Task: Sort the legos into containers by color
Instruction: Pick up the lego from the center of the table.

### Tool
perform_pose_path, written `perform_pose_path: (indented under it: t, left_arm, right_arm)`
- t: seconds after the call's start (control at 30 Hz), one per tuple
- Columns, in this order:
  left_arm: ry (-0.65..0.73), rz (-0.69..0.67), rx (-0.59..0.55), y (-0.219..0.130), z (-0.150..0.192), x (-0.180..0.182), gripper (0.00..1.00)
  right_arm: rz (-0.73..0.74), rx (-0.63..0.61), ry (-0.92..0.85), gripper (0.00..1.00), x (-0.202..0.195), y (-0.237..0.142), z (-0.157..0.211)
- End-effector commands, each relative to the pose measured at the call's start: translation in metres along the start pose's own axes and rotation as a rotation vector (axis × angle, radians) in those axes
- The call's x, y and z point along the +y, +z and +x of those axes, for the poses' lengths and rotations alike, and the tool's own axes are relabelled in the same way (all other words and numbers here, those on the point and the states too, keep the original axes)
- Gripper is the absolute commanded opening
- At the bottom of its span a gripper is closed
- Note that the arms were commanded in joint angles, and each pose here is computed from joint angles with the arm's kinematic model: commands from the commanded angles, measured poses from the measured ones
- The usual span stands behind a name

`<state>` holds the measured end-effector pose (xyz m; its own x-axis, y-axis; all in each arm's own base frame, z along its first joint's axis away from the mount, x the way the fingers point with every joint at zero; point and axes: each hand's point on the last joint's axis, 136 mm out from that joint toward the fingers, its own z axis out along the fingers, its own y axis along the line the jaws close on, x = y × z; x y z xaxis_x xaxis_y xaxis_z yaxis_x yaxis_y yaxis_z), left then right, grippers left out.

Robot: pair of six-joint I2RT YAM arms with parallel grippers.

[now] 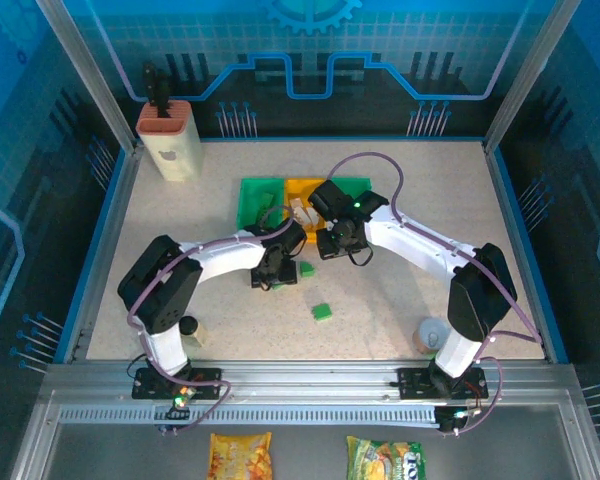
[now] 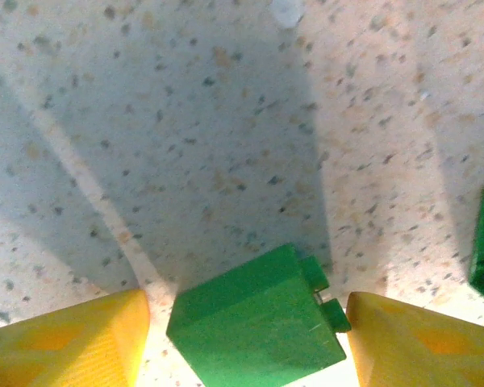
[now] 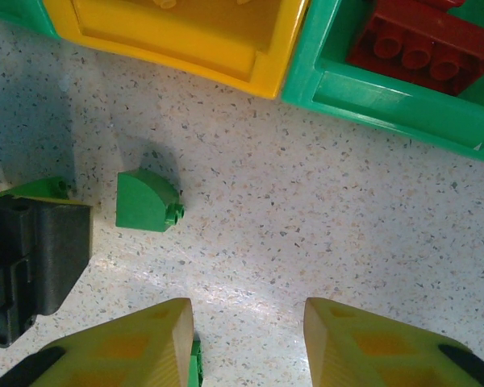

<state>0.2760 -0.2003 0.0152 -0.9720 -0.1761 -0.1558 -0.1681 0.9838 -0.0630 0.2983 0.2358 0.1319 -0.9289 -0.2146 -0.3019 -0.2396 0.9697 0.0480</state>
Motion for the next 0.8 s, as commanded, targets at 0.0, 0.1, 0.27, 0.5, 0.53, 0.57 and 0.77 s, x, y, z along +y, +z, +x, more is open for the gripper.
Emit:
perform_pose_path:
  t: [0.0, 0.1, 0.27, 0.5, 0.53, 0.57, 0.77]
  left_arm:
    - [-0.018, -0.015, 0.003, -0.0055, 0.0072, 0.0084, 0.65]
    - [-0.013, -0.011, 0.0, -0.0058, 0.007, 0.0084, 0.64]
    - [-0.004, -0.005, -0.008, -0.0051, 0.0049, 0.0064, 0.61]
    - [0.004, 0.007, -0.011, -0.0053, 0.0031, 0.003, 0.55]
    - [0.004, 0.009, -0.013, -0.006, 0.0025, 0.0025, 0.54]
    - [0.005, 0.01, -0.014, -0.0066, 0.0025, 0.0022, 0.53]
    - [0.014, 0.012, -0.027, -0.0116, -0.0002, 0.0017, 0.47]
  right_arm:
    - [-0.011, 0.014, 0.001, 0.42, 0.0019, 0.0024, -0.001]
    - [-0.011, 0.016, -0.001, 0.42, 0.0019, 0.0029, -0.0002]
    - [-0.011, 0.016, 0.001, 0.41, 0.0018, 0.0023, 0.0004]
    - [-0.007, 0.014, 0.002, 0.41, 0.001, 0.0009, -0.0006]
    - [-0.007, 0.014, 0.001, 0.41, 0.001, 0.0006, -0.0003]
    - [-0.006, 0.015, 0.002, 0.41, 0.001, 0.0013, -0.0003]
    - [-0.006, 0.019, 0.001, 0.41, 0.0016, 0.0023, -0.0005]
